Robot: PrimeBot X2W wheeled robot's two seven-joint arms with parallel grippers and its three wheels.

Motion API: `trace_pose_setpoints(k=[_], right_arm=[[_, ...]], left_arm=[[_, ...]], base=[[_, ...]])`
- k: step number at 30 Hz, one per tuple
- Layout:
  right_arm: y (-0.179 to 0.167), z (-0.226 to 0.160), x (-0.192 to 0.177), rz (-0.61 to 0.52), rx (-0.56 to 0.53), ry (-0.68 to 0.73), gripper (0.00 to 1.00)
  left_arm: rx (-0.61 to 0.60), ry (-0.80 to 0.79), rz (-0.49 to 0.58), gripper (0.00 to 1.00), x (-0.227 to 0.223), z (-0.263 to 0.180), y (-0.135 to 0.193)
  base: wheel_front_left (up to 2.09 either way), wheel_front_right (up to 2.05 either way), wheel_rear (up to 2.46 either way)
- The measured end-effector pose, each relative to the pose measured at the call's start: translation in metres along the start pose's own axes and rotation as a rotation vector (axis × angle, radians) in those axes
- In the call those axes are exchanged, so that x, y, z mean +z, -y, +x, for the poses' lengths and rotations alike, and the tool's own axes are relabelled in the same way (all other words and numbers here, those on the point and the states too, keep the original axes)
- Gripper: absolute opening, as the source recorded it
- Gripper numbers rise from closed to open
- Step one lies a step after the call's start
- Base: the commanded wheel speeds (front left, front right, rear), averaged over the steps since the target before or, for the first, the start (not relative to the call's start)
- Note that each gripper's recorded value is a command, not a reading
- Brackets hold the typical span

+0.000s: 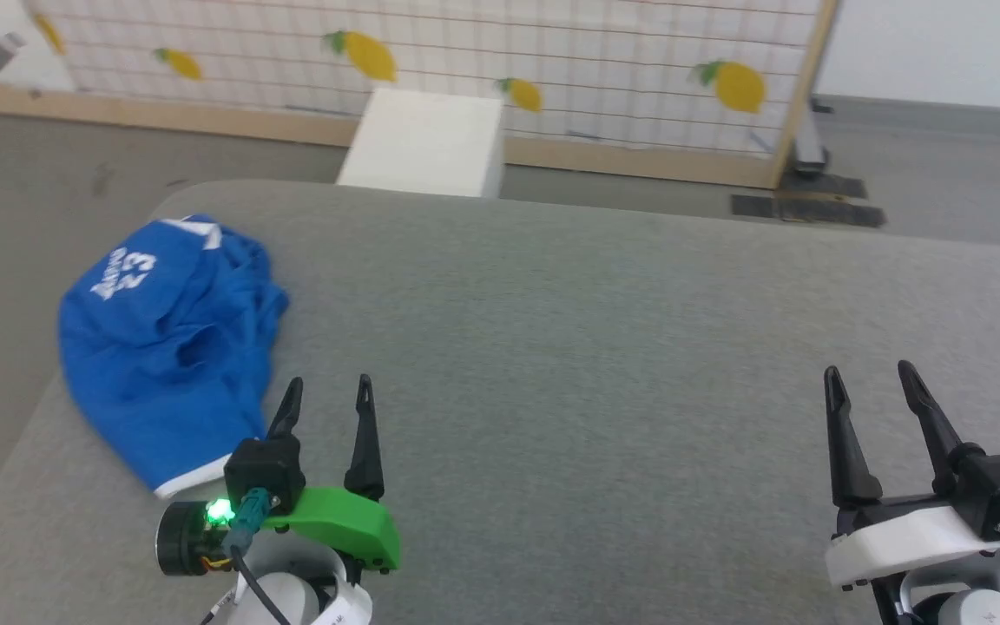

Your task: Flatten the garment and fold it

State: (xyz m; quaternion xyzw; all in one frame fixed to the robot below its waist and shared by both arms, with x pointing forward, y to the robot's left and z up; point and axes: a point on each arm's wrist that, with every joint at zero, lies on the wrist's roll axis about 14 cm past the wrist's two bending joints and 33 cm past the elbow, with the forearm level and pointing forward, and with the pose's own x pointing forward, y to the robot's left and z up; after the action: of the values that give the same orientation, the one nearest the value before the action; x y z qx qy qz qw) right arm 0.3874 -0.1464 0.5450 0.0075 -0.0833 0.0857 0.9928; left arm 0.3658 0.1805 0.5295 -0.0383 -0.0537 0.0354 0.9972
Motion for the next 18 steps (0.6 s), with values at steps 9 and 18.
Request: trace_pose_setpoints(k=[9, 18], right_arm=[[-0.050, 0.027, -0.004, 0.033, 0.145, 0.012, 1.00], [-0.110, 0.049, -0.007, 0.067, 0.308, 0.026, 1.00]], left_arm=[[0.165, 0.020, 0.013, 1.00, 0.006, -0.027, -0.052], [0.345, 0.037, 0.029, 1.00, 0.012, -0.067, -0.105]], base=[[0.00, 0.00, 0.00], [0.00, 0.00, 0.00]])
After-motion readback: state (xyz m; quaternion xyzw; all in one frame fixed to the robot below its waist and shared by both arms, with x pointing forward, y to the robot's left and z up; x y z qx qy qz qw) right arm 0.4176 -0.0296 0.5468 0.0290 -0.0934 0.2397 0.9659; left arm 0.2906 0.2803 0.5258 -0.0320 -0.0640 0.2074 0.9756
